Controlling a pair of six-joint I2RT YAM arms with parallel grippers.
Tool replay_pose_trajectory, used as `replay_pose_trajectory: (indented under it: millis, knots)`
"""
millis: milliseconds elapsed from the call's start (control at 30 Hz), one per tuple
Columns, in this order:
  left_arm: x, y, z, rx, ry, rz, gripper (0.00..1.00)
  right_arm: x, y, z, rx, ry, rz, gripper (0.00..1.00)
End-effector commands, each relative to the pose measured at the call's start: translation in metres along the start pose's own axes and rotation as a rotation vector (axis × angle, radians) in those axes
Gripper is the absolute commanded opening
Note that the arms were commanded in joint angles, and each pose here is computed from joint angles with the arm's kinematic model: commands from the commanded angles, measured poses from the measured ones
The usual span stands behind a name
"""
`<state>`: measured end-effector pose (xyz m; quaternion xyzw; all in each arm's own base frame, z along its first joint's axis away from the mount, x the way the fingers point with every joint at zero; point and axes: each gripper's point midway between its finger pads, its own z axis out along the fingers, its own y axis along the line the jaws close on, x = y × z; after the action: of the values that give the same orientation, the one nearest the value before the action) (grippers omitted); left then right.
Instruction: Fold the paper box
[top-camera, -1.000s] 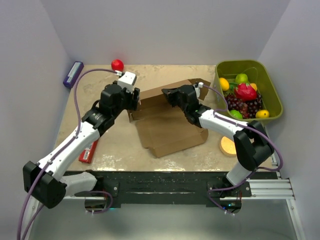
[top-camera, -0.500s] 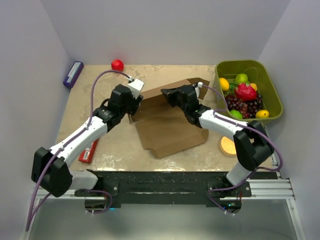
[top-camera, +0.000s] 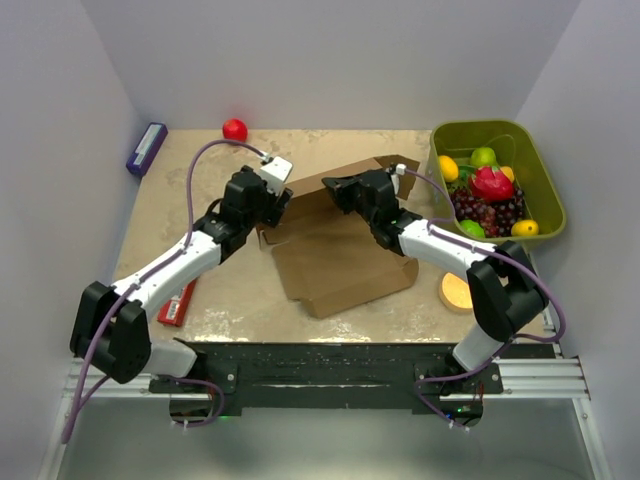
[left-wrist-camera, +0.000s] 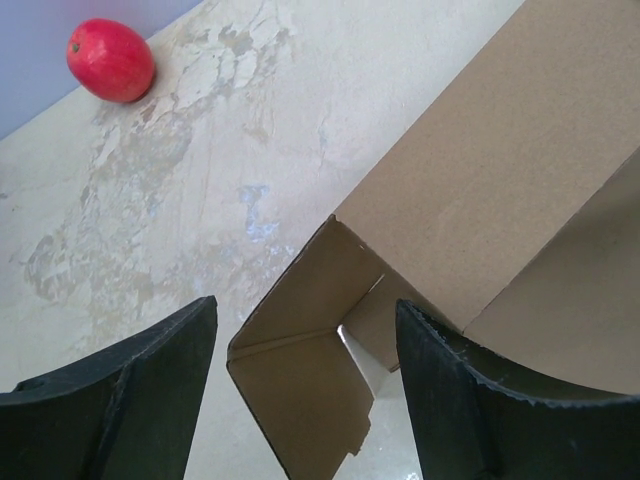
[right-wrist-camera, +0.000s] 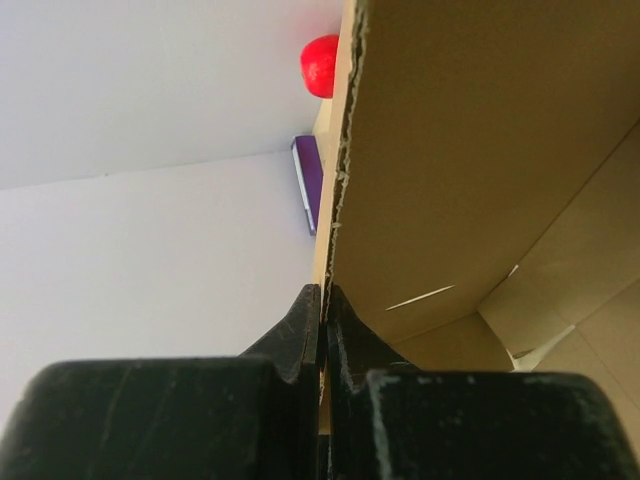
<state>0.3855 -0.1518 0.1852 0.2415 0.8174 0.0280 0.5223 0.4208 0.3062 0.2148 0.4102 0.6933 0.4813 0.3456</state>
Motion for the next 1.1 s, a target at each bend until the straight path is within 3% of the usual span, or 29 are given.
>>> replay_pose_trajectory:
  millis: [0,300,533,800,967,1067]
  knots:
    - [-0.02,-0.003,0.011,0.015,-0.102,-0.068,0.77,0.003,0.009,-0.007,-0.044,0.018,-0.011,0.0]
    - [-0.024,-0.006,0.006,0.013,-0.152,-0.176,0.81,0.004,0.005,-0.006,-0.034,0.021,0.001,0.0]
    - [-0.044,-0.001,-0.037,0.066,-0.167,-0.147,0.83,0.002,0.003,-0.006,-0.023,0.013,0.002,0.0]
    - [-0.049,-0.045,-0.072,0.211,-0.135,-0.136,0.75,0.0,0.005,-0.007,-0.021,0.001,-0.003,0.0]
    - [-0.033,-0.076,-0.072,0.299,-0.094,-0.29,0.63,-0.002,0.005,-0.009,-0.018,-0.01,-0.003,0.0]
    - [-0.021,-0.098,-0.068,0.364,-0.11,-0.347,0.61,-0.003,0.005,-0.009,-0.018,-0.011,-0.005,0.0]
